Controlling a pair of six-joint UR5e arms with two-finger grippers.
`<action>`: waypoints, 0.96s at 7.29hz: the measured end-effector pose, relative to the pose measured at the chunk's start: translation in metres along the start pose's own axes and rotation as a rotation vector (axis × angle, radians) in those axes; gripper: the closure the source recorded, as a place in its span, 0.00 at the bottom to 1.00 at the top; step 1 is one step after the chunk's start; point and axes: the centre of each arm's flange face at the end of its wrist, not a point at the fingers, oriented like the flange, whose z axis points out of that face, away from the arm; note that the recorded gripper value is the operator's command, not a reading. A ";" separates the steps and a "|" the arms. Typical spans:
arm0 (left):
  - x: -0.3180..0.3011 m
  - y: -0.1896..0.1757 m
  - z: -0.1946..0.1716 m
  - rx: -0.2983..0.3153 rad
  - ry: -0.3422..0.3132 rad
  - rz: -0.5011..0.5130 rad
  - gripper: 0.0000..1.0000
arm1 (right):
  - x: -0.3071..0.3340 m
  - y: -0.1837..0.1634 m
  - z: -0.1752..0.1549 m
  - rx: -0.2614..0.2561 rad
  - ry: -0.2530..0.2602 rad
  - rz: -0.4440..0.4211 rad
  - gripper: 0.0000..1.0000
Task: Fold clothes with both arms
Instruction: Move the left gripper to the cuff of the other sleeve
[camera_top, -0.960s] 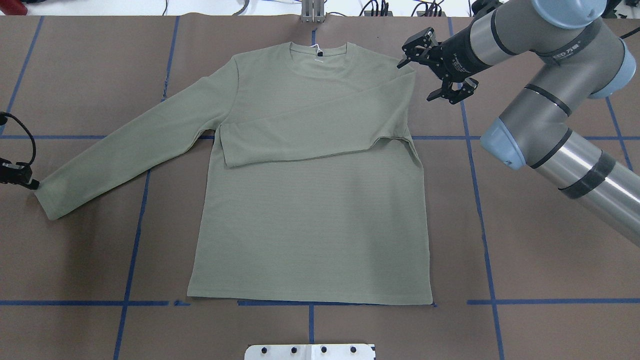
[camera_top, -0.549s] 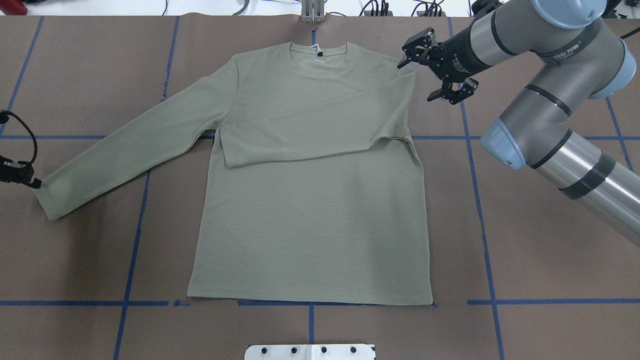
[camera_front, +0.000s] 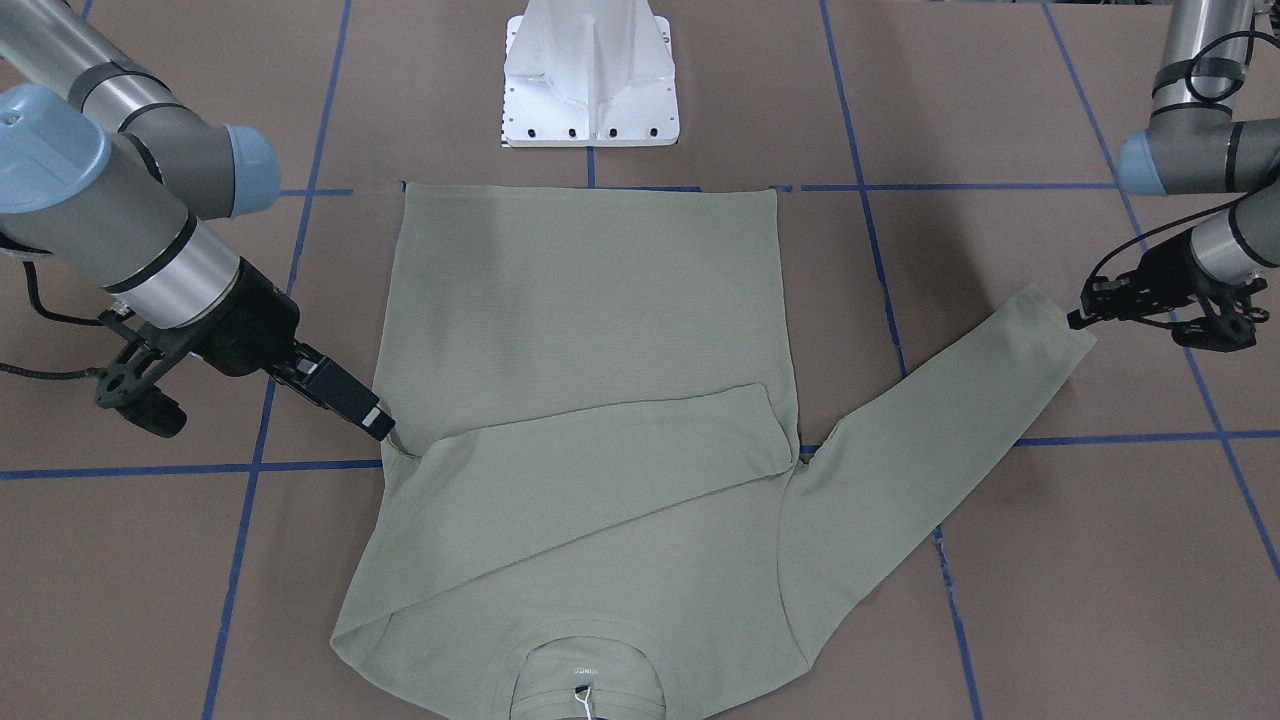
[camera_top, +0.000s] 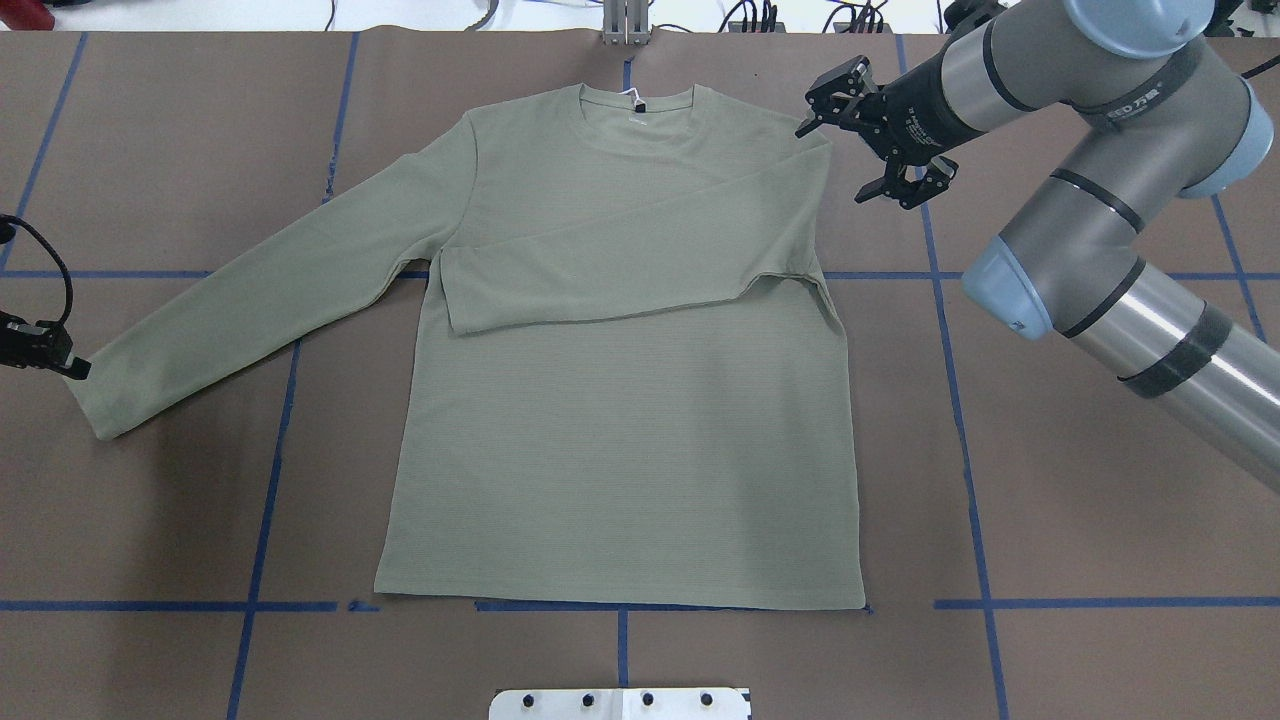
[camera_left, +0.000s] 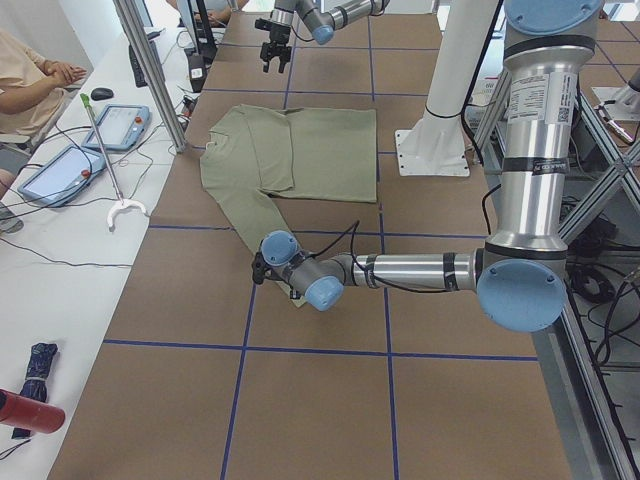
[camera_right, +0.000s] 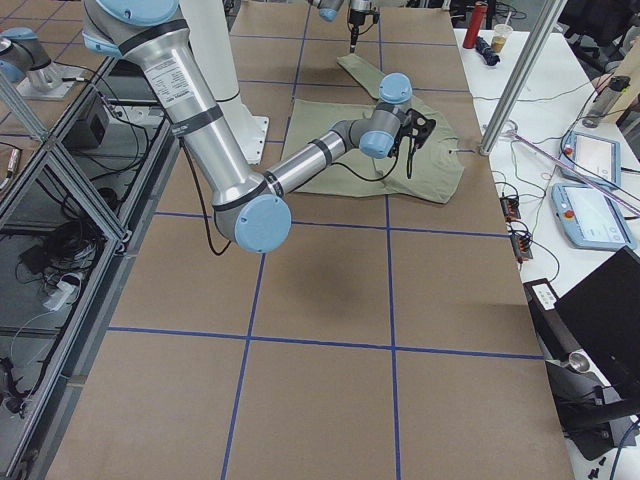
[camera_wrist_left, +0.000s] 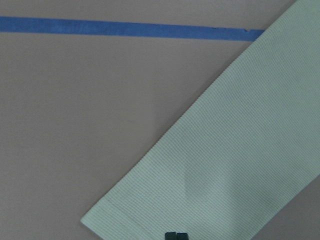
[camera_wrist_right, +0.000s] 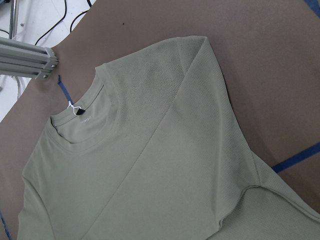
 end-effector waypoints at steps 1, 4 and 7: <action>-0.008 -0.001 0.004 0.012 -0.030 -0.009 0.56 | 0.001 0.000 0.000 0.000 0.001 0.001 0.00; -0.016 -0.002 0.013 0.014 -0.061 -0.017 0.56 | 0.006 -0.002 0.001 0.003 0.006 0.005 0.00; -0.010 -0.003 0.020 0.008 -0.069 -0.009 0.47 | 0.008 -0.003 0.002 0.007 0.008 0.007 0.00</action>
